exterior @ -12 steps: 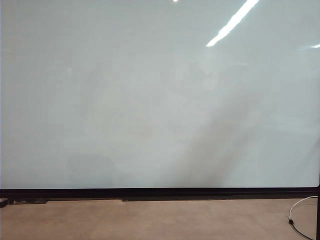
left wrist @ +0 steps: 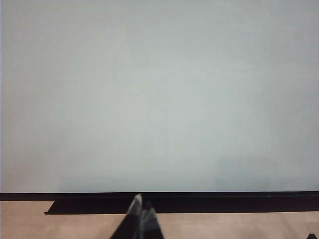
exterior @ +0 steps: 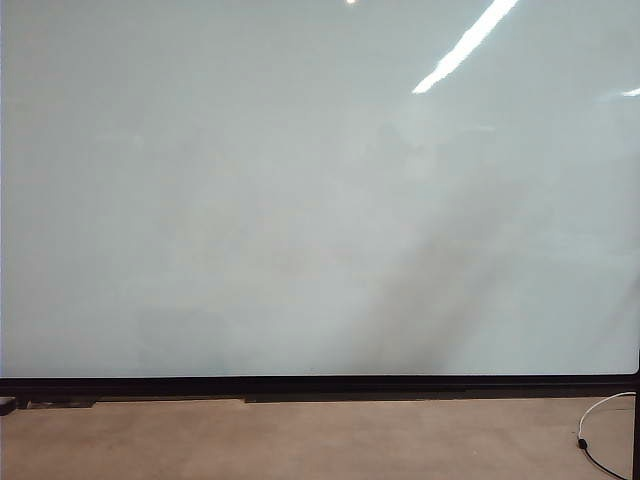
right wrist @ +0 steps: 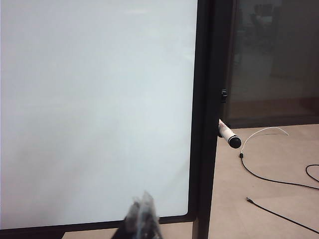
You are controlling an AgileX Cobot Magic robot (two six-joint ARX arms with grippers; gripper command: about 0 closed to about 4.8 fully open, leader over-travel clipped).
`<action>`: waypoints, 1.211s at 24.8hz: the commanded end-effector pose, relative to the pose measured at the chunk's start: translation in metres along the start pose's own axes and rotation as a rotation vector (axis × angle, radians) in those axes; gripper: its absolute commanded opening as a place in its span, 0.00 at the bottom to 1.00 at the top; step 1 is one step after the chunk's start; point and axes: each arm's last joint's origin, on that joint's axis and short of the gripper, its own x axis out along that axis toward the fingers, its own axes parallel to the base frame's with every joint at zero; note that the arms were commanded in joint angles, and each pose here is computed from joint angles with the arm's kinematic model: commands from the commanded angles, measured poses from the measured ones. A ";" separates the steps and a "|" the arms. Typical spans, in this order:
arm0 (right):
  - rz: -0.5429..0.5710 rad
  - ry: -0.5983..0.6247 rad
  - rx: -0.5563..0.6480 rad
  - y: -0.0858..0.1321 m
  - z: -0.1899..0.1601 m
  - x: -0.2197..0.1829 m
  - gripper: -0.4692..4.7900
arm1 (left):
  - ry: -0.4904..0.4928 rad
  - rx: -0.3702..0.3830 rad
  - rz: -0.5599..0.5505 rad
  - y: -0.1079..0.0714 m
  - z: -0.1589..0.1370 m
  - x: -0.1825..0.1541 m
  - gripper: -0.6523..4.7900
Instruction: Pick up the pen on the shelf to the right of the whiteboard and draw a check mark.
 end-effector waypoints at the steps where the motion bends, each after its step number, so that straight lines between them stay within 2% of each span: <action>1: 0.002 -0.026 0.002 0.000 0.004 0.000 0.08 | -0.010 0.004 0.000 0.000 0.002 0.000 0.11; 9: 0.004 -0.037 0.038 0.000 0.005 0.000 0.08 | -0.010 0.004 0.000 0.000 0.002 0.000 0.11; 15: 0.005 -0.118 0.040 0.000 0.012 -0.001 0.08 | -0.010 0.004 0.000 0.000 0.002 0.000 0.11; 18: -0.003 -0.109 0.036 0.000 0.013 -0.001 0.08 | -0.010 0.004 0.000 0.000 0.002 0.000 0.11; 21: -0.016 -0.084 0.003 0.000 0.010 -0.001 0.08 | -0.010 0.004 0.000 0.000 0.002 0.000 0.11; 23: -0.025 -0.025 -0.024 -0.001 0.009 0.000 0.08 | -0.010 0.004 0.000 0.000 0.002 0.000 0.11; 30: -0.031 -0.022 -0.113 0.000 0.024 0.010 0.08 | -0.010 0.004 0.000 0.000 0.002 0.000 0.11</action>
